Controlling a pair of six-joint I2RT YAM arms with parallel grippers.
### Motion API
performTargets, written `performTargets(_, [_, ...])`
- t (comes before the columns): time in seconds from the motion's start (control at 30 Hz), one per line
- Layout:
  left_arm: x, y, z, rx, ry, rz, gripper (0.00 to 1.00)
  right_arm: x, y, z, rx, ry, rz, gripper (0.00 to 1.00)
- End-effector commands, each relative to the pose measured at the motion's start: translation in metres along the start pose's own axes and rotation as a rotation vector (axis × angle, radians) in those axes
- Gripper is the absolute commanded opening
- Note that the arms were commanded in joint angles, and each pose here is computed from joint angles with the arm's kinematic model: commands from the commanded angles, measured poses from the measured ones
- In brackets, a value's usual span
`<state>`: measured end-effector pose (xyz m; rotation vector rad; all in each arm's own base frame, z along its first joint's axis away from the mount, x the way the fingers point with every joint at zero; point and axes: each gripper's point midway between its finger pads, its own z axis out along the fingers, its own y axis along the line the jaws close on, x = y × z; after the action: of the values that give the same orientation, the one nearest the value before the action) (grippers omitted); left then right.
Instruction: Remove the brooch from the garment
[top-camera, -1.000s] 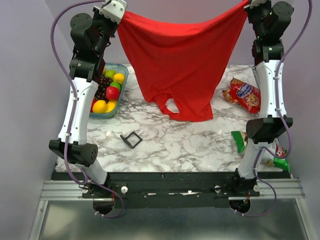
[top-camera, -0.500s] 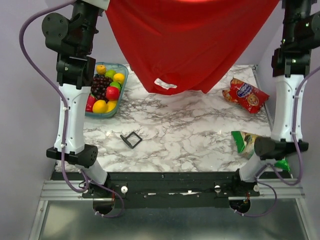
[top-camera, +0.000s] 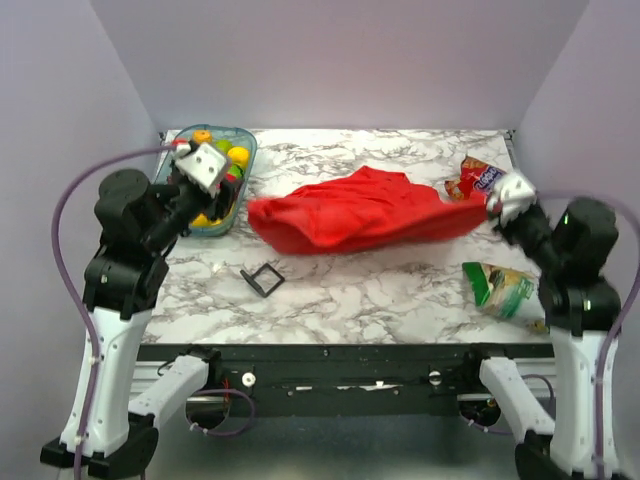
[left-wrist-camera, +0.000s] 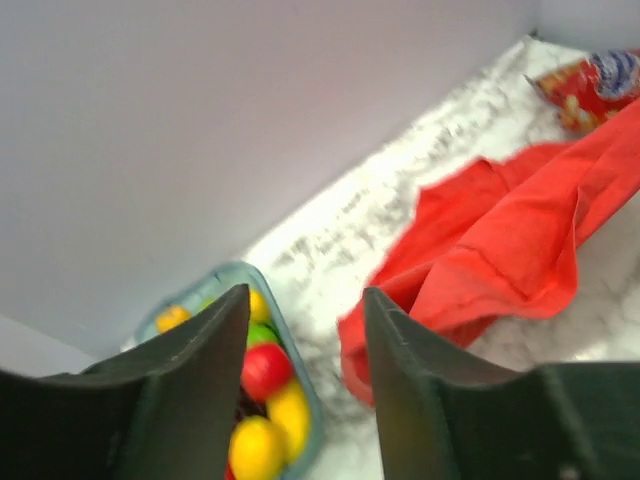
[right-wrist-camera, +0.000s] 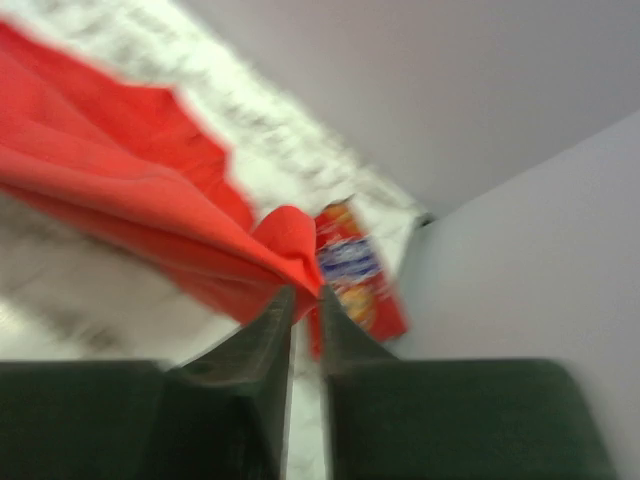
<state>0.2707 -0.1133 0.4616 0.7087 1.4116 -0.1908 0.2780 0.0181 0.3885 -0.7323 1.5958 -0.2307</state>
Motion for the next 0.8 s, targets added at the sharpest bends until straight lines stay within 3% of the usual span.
performTargets(0.0, [0.062,-0.035,-0.020,0.067,0.142,-0.089,0.68,0.062,0.098,-0.067,-0.284,0.060,-0.208,0.54])
performTargets(0.03, [0.062,-0.032,-0.017,0.057,0.128,-0.061,0.69,0.076,0.105,-0.062,-0.281,0.059,-0.235,0.72])
performTargets(0.1, [0.076,-0.029,-0.002,0.056,0.145,-0.063,0.71,0.066,0.093,-0.045,-0.237,0.002,-0.253,0.75])
performTargets(0.17, [0.079,-0.024,0.016,0.046,0.132,-0.072,0.72,0.049,0.078,-0.022,-0.204,-0.041,-0.154,0.75])
performTargets(0.2, [0.093,-0.022,0.032,0.057,0.168,-0.093,0.72,0.058,0.075,0.007,-0.242,0.007,-0.074,0.75])
performTargets(0.3, [0.106,-0.012,0.062,0.032,0.203,-0.157,0.71,0.040,0.061,0.055,-0.276,-0.022,0.069,0.71])
performTargets(0.33, [0.124,-0.010,0.082,0.031,0.247,-0.187,0.70,0.059,0.068,0.087,-0.326,0.039,0.175,0.68])
performTargets(0.4, [0.147,-0.004,0.108,-0.001,0.305,-0.270,0.70,0.041,0.050,0.124,-0.310,-0.003,0.206,0.66])
performTargets(0.5, [0.168,0.002,0.137,-0.028,0.343,-0.344,0.68,0.077,0.062,0.191,-0.385,0.123,0.349,0.58])
performTargets(0.53, [0.171,0.002,0.143,-0.029,0.342,-0.357,0.68,0.061,0.047,0.205,-0.374,0.102,0.348,0.53])
performTargets(0.57, [0.176,0.002,0.149,-0.027,0.351,-0.369,0.68,0.091,0.064,0.230,-0.422,0.180,0.400,0.53])
performTargets(0.73, [0.217,-0.010,0.167,0.003,0.450,-0.397,0.68,0.106,0.100,0.289,-0.500,0.194,0.275,0.54])
performTargets(0.77, [0.224,-0.012,0.167,0.010,0.474,-0.394,0.68,0.098,0.090,0.303,-0.463,0.188,0.215,0.53])
